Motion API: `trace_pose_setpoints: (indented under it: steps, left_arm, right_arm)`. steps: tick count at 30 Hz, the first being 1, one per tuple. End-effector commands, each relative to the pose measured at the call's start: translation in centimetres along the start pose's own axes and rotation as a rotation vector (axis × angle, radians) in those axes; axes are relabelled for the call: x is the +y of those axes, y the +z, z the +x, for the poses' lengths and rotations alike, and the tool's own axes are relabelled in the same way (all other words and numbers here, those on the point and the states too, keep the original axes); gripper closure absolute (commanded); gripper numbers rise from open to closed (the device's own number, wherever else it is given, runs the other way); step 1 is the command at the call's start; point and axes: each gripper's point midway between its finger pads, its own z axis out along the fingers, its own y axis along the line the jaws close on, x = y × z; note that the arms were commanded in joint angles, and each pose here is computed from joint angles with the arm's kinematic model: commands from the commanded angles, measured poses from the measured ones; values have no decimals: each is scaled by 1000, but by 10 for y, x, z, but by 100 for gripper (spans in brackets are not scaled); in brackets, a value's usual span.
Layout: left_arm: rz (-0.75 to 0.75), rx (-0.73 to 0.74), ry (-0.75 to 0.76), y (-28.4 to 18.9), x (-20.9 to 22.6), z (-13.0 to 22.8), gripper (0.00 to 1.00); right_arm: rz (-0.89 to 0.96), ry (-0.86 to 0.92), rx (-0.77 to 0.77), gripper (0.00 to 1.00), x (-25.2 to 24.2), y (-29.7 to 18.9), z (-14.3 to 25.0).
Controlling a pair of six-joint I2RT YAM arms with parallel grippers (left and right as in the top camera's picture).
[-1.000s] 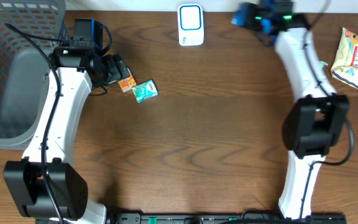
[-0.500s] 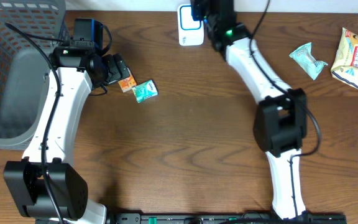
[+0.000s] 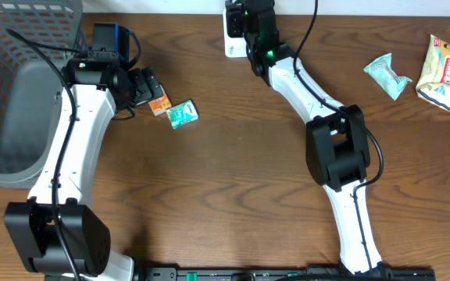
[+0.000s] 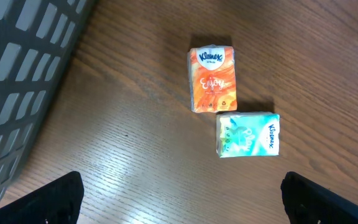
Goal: Scan the item barcode
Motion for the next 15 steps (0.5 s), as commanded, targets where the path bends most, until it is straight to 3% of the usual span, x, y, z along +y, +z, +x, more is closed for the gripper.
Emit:
trace_pose_setpoints:
  steps: [1, 9, 15]
  left_arm:
    - [-14, -3, 4, 1, 3, -2, 0]
    - [-14, -3, 4, 1, 3, -2, 0]
    - [-14, -3, 3, 1, 3, -2, 0]
  right_arm:
    - [62, 52, -40, 62, -26, -11, -30]
    - [264, 117, 71, 64, -147, -44, -45]
    - [523, 104, 326, 63, -276, -94, 3]
